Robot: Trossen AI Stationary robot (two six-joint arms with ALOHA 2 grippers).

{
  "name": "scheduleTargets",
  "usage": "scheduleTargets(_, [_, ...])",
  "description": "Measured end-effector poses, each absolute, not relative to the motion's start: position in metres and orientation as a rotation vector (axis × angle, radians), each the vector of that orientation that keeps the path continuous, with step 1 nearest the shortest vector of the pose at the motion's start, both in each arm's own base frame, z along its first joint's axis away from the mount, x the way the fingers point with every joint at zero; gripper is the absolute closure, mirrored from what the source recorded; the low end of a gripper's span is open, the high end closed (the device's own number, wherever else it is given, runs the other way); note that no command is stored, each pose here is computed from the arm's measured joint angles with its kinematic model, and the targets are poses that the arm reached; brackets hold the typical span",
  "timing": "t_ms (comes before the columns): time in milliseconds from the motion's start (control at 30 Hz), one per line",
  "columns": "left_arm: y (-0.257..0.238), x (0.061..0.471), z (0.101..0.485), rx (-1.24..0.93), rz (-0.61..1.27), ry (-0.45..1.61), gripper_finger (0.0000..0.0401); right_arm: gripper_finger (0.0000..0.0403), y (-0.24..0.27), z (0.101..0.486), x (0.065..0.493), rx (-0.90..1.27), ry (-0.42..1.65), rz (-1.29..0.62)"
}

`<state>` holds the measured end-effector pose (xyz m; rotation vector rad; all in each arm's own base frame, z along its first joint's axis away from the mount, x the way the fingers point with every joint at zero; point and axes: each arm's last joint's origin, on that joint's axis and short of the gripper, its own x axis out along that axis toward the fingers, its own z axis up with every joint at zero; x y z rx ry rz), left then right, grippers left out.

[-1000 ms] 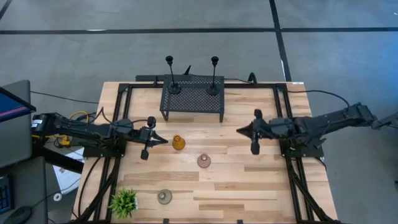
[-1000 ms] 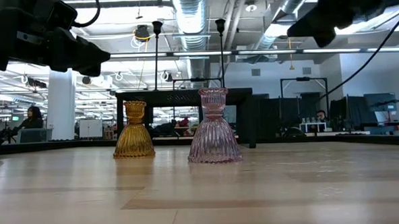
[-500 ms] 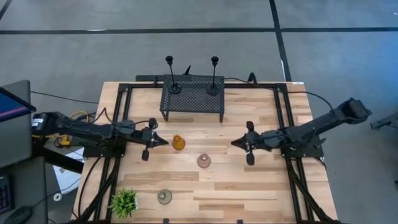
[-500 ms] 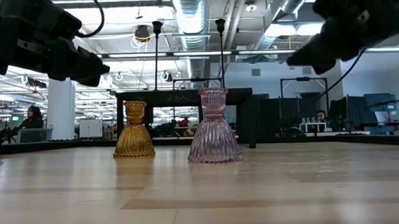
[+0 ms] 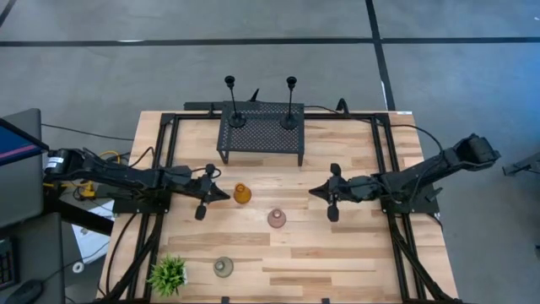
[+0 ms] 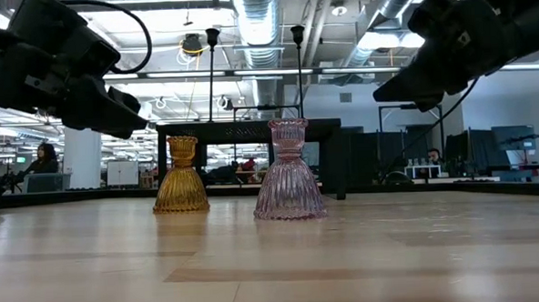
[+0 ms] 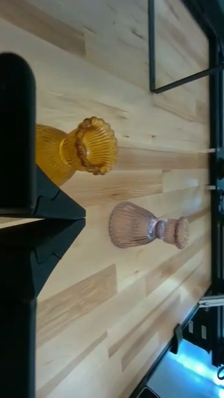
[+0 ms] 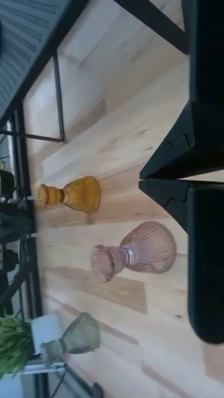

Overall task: Pick & Place candle stick holders
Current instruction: Put the brown glass candle holder on the shelf

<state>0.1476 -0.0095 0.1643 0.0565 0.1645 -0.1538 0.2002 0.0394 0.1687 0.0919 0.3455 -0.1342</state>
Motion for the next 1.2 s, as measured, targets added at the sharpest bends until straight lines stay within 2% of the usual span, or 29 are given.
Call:
scheduleTargets(267, [-0.009, 0.150, 0.158, 0.056, -0.146, 0.210, 0.0376, 0.0402, 0.040, 0.170, 0.201, 0.134, 0.324, -0.138])
scheduleTargets(467, [-0.006, 0.154, 0.151, 0.027, -0.016, 0.270, 0.0343, 0.0402, 0.040, 0.170, 0.201, 0.133, 0.326, -0.139])
scheduleTargets(733, [-0.004, 0.159, 0.141, -0.049, 0.064, 0.326, 0.0281, 0.0402, 0.040, 0.170, 0.201, 0.133, 0.327, -0.139])
scheduleTargets(1200, [-0.003, 0.174, 0.135, -0.084, 0.116, 0.264, 0.0165, 0.0402, 0.040, 0.170, 0.201, 0.132, 0.329, -0.139])
